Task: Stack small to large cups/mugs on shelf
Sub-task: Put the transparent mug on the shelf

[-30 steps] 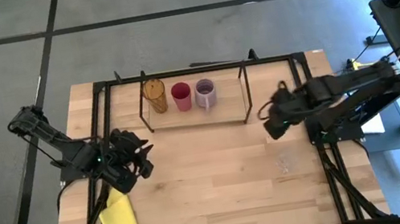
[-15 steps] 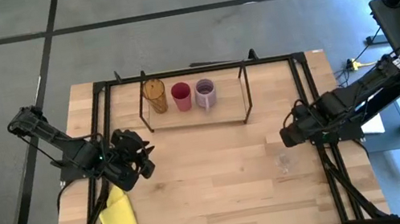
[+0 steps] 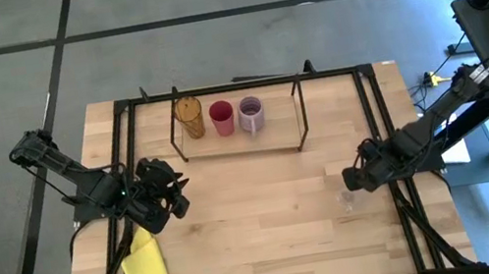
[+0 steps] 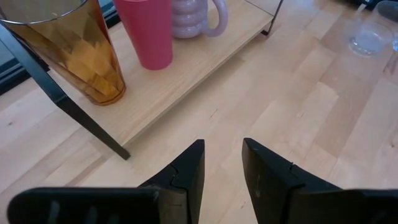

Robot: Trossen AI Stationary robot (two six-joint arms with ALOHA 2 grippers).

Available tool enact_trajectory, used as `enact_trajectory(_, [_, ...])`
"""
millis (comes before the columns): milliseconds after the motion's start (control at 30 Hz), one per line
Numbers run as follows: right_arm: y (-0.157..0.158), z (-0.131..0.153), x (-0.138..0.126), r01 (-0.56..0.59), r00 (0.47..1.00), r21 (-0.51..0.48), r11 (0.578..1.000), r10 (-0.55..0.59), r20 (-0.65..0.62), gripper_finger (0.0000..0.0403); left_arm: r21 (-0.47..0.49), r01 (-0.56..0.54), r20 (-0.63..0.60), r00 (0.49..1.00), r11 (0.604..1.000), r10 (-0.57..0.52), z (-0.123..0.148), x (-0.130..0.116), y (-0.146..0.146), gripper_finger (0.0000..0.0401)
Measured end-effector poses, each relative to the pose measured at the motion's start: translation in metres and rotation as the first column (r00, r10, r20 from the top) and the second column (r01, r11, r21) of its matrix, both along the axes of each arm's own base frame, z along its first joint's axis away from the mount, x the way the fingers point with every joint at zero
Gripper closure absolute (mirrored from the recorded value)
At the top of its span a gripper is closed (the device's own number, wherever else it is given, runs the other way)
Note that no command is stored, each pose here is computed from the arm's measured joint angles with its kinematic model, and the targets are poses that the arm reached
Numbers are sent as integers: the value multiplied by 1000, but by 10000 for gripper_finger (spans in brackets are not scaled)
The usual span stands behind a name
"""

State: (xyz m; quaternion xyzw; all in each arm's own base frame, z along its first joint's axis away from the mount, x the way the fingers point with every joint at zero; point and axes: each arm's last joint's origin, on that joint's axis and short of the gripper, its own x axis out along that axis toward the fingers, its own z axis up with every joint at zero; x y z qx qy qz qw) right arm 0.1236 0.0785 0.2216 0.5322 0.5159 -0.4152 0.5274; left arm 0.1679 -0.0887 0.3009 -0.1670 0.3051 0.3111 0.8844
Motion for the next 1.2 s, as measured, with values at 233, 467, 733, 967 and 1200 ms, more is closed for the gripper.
enact_trajectory(233, [1,-12,-4,0,1000,-11,1000,0,-24,260,-2,0,3,1000,1000,0,0,0,0,299])
enact_trajectory(467, [3,-29,-1,7,1000,21,1000,-7,25,260,-6,-1,7,1000,1000,1,0,1,0,299])
enact_trajectory(733, [2,-31,-1,15,999,11,1000,-15,28,310,-6,-1,7,1000,1000,1,0,1,0,299])
enact_trajectory(967, [2,-30,0,16,999,-21,1000,-15,53,394,-8,-3,8,1000,1000,3,0,1,0,299])
enact_trajectory(1200, [0,-22,4,-4,996,-36,999,7,87,392,-2,-4,10,1000,1000,4,0,1,0,299])
